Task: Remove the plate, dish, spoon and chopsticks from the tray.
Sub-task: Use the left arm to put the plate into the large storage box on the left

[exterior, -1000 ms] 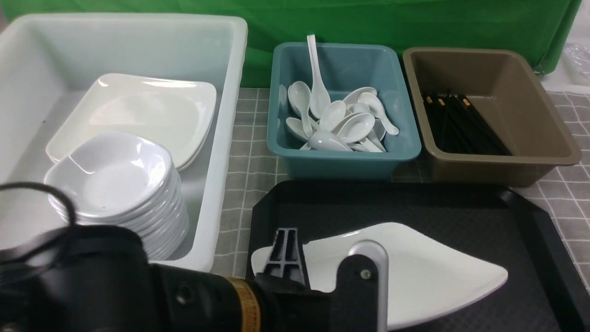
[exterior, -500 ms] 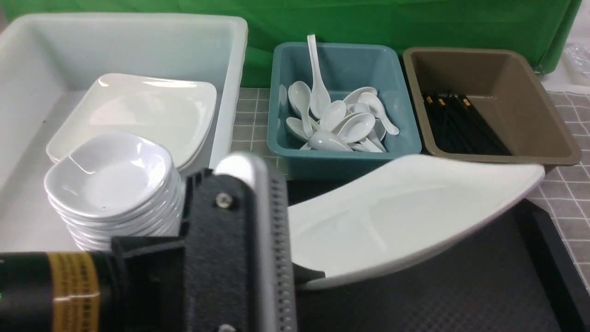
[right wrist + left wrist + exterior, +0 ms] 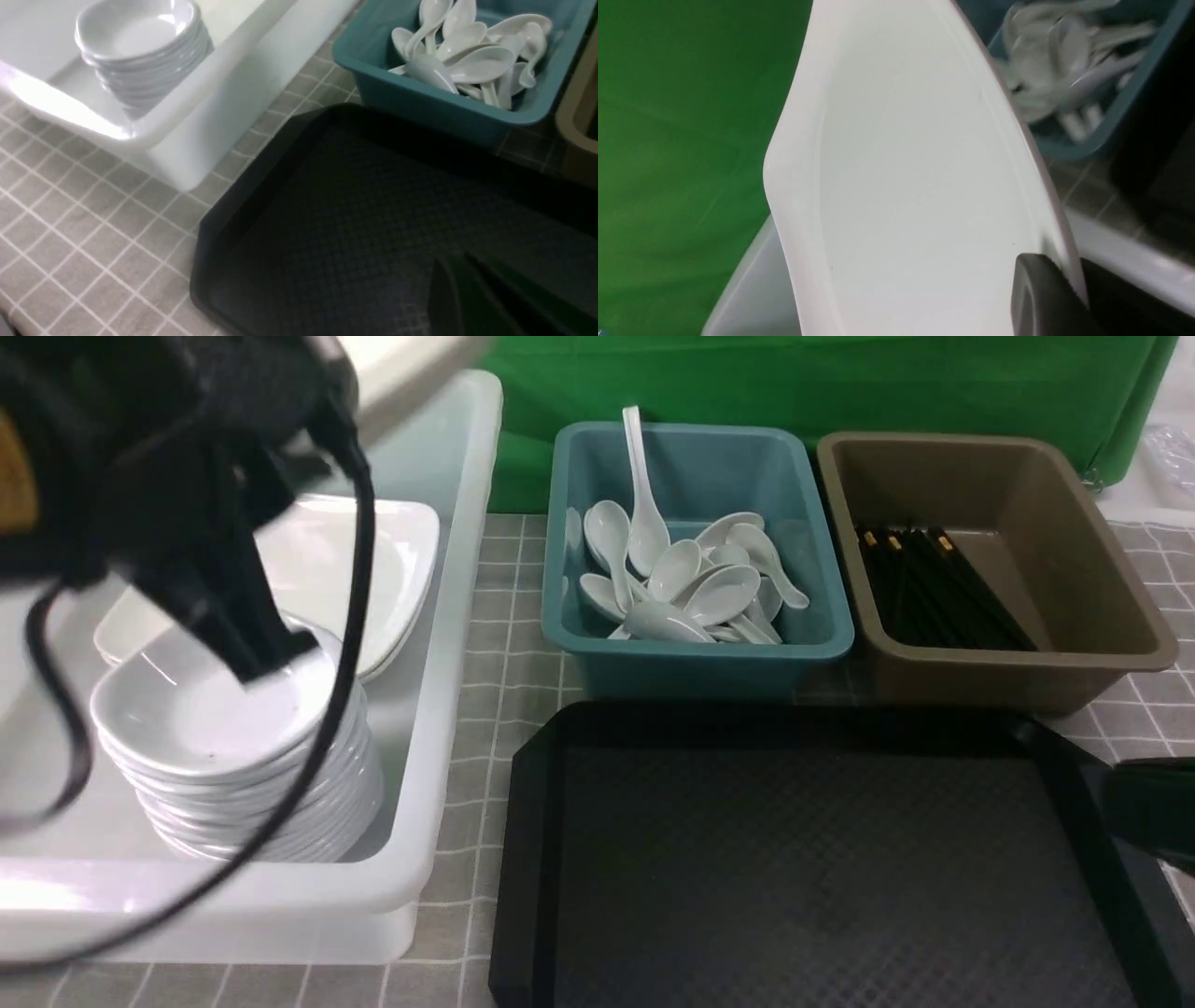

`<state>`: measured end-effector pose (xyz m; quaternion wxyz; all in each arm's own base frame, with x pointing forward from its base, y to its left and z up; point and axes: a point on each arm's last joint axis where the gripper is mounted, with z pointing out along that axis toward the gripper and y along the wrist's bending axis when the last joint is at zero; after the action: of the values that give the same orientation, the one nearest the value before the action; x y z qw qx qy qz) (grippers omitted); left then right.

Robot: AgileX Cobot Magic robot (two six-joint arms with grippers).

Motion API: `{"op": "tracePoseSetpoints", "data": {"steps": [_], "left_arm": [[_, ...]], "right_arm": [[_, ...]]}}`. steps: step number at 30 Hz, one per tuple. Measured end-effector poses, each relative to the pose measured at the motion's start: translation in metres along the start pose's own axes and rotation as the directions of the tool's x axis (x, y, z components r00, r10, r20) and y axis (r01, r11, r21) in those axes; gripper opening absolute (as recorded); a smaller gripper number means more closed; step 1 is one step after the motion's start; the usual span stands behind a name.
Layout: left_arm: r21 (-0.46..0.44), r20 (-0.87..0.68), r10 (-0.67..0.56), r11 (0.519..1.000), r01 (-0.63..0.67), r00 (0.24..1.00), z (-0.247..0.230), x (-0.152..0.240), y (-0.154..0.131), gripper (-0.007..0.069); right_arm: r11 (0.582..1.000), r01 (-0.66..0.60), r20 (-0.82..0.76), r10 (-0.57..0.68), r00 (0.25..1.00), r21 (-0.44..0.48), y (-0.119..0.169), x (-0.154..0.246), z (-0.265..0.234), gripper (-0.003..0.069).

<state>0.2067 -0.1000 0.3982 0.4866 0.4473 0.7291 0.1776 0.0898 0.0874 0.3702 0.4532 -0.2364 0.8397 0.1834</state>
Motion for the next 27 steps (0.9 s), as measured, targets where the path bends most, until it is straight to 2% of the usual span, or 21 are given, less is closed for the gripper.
{"op": "tracePoseSetpoints", "data": {"steps": [4, 9, 20, 27], "left_arm": [[0.016, -0.179, 0.096, 0.995, -0.094, 0.979, 0.056, 0.024, 0.01, 0.0031], [0.107, -0.315, 0.148, 0.987, -0.12, 0.938, 0.119, 0.047, 0.007, 0.0031], [0.184, -0.352, 0.22, 0.969, -0.163, 0.91, 0.182, 0.05, 0.001, 0.0031], [0.23, -0.401, 0.198, 0.967, -0.111, 0.894, 0.2, 0.066, -0.007, 0.0031]], "right_arm": [[0.998, 0.059, -0.032, -0.06, 0.998, -0.031, 0.005, 0.0, 0.007, 0.0025], [0.994, 0.102, -0.046, -0.104, 0.994, -0.044, 0.006, 0.002, 0.007, 0.0028], [0.992, 0.124, -0.092, -0.127, 0.988, -0.038, 0.005, 0.006, 0.006, 0.0029], [0.988, 0.138, -0.107, -0.145, 0.984, -0.067, 0.007, 0.008, 0.006, 0.0029]]}}
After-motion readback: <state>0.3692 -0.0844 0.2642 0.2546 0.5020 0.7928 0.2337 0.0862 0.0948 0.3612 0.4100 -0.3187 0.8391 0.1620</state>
